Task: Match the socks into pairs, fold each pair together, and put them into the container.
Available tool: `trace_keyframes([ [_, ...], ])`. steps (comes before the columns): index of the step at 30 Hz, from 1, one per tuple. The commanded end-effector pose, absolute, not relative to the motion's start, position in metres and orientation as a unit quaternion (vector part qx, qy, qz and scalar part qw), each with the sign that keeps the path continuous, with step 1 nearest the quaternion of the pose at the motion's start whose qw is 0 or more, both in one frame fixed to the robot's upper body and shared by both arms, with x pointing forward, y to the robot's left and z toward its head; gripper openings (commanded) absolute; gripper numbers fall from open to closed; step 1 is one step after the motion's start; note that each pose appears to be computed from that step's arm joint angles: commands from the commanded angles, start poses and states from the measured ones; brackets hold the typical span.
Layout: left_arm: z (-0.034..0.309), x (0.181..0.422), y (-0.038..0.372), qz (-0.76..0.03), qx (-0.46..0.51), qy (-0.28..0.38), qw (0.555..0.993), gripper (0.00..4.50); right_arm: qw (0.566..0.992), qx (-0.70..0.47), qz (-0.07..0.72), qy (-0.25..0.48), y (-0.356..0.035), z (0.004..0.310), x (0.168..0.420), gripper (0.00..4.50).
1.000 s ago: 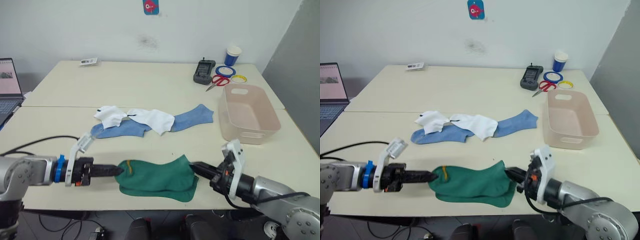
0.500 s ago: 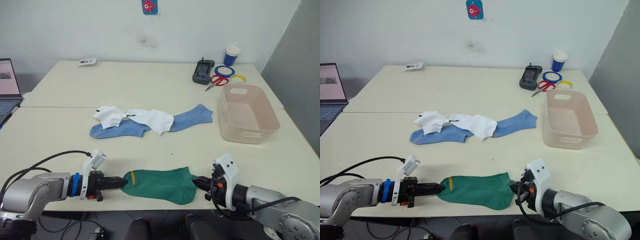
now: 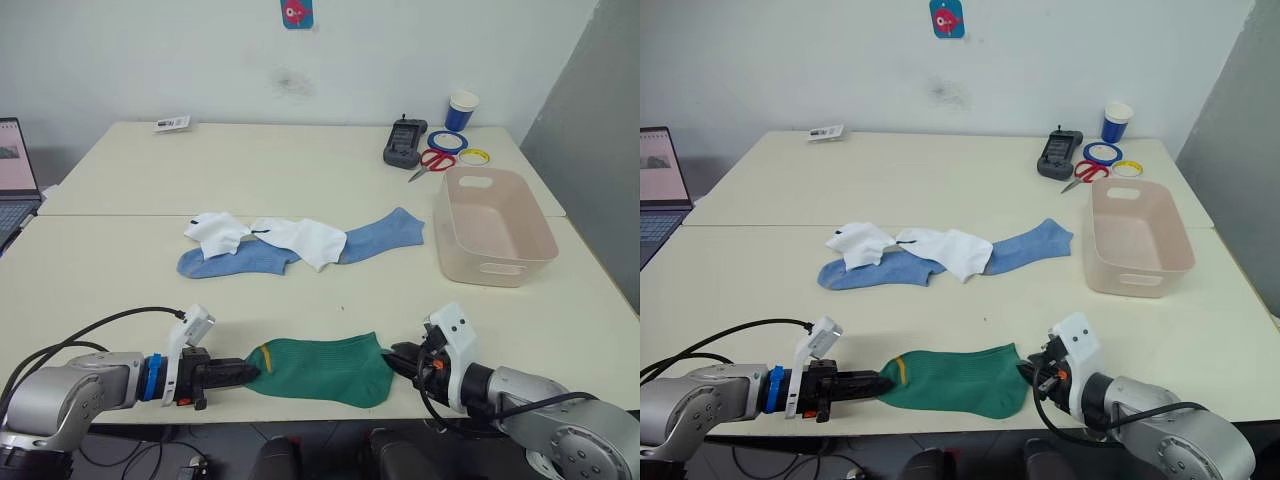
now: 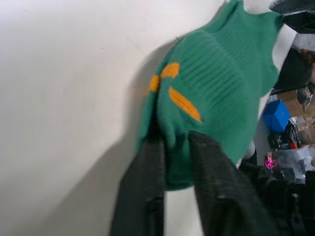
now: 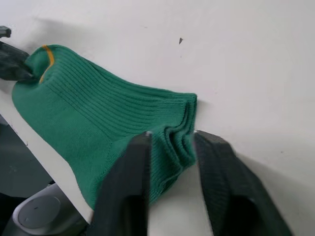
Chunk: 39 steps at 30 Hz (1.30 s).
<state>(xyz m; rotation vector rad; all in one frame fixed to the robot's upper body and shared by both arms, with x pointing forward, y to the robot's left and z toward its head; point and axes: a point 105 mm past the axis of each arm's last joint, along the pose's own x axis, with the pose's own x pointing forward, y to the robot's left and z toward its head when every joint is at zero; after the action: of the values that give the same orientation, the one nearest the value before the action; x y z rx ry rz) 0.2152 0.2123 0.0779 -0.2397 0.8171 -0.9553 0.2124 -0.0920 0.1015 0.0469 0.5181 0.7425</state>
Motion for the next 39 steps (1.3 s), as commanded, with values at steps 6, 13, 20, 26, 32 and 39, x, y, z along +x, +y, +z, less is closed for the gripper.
trace_keyframes([
  [6, 0.112, 0.229, 0.232, -0.433, -0.079, 0.335, 0.833, 3.94, 0.907, 0.012, 0.38, 0.181, -0.086, 0.127, 0.207, 4.5],
  [13, 0.078, 0.227, 0.211, -0.457, -0.039, 0.352, 0.816, 4.21, 0.919, -0.011, 0.331, 0.214, -0.096, 0.096, 0.216, 4.5],
  [20, 0.06, 0.227, 0.201, -0.466, -0.033, 0.363, 0.806, 3.58, 0.91, 0.004, 0.338, 0.242, -0.088, 0.073, 0.209, 3.85],
  [26, 0.056, 0.221, 0.183, -0.489, -0.05, 0.367, 0.79, 1.66, 0.907, 0.005, 0.349, 0.236, -0.079, 0.076, 0.208, 1.67],
  [32, 0.057, 0.22, 0.186, -0.489, -0.053, 0.363, 0.792, 0.01, 0.91, 0.0, 0.349, 0.225, -0.081, 0.082, 0.21, 0.0],
  [39, 0.078, 0.252, 0.192, -0.471, -0.045, 0.319, 0.821, 0.01, 0.916, 0.008, 0.347, 0.2, -0.08, 0.097, 0.22, 0.0],
])
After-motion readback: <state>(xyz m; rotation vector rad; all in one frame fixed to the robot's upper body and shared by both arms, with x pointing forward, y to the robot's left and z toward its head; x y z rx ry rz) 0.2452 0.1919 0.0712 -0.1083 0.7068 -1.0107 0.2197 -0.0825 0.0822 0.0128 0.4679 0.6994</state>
